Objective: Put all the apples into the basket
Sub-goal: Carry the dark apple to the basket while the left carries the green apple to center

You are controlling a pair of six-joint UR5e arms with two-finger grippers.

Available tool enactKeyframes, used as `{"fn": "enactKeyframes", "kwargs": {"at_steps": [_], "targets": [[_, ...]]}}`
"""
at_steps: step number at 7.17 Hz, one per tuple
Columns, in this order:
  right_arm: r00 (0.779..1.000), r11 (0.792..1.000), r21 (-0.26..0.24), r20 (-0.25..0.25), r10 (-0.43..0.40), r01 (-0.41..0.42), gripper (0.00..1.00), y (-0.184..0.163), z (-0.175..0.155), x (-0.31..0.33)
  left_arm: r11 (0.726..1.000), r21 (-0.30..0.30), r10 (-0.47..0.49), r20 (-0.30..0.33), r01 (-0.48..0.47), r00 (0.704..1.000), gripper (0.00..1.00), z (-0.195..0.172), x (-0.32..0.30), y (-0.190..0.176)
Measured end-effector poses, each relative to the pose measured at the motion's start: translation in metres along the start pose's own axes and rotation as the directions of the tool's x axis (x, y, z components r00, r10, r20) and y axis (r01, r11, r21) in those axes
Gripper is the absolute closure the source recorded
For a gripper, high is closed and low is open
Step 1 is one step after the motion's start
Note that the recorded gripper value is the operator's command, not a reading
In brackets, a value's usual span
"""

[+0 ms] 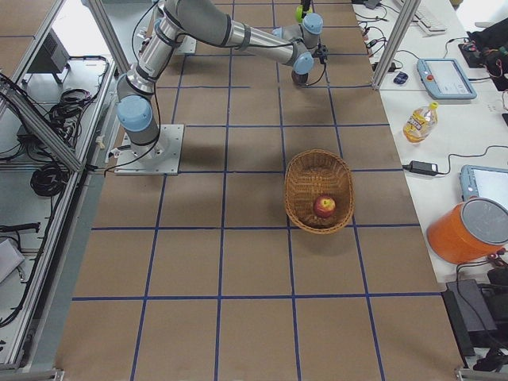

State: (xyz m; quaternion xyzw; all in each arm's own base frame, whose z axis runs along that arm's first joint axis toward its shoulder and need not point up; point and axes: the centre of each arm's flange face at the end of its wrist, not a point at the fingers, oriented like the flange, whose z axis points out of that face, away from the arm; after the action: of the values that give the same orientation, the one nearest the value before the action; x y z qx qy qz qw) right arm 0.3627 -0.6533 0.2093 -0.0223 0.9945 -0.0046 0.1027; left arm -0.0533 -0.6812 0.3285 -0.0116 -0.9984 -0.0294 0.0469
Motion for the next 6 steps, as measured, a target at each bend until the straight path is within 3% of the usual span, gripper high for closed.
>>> {"fn": "enactKeyframes", "kwargs": {"at_steps": [2, 4, 6], "targets": [[0.998, 0.998, 0.000, -0.010, 0.058, -0.058, 0.99, -0.006, -0.062, 0.038, 1.000, 0.001, -0.010, -0.025, 0.010, 1.000, 0.45, -0.004, 0.021, 0.012], [0.994, 0.995, -0.007, -0.045, 0.102, -0.102, 0.99, -0.013, -0.154, 0.141, 0.999, -0.026, -0.042, -0.080, 0.040, 0.996, 0.45, 0.013, 0.054, 0.031], [0.991, 0.999, -0.023, -0.136, 0.021, -0.024, 0.99, -0.007, -0.216, 0.269, 0.999, 0.004, -0.047, -0.061, 0.047, 0.997, 0.45, 0.040, 0.135, 0.045]]}}
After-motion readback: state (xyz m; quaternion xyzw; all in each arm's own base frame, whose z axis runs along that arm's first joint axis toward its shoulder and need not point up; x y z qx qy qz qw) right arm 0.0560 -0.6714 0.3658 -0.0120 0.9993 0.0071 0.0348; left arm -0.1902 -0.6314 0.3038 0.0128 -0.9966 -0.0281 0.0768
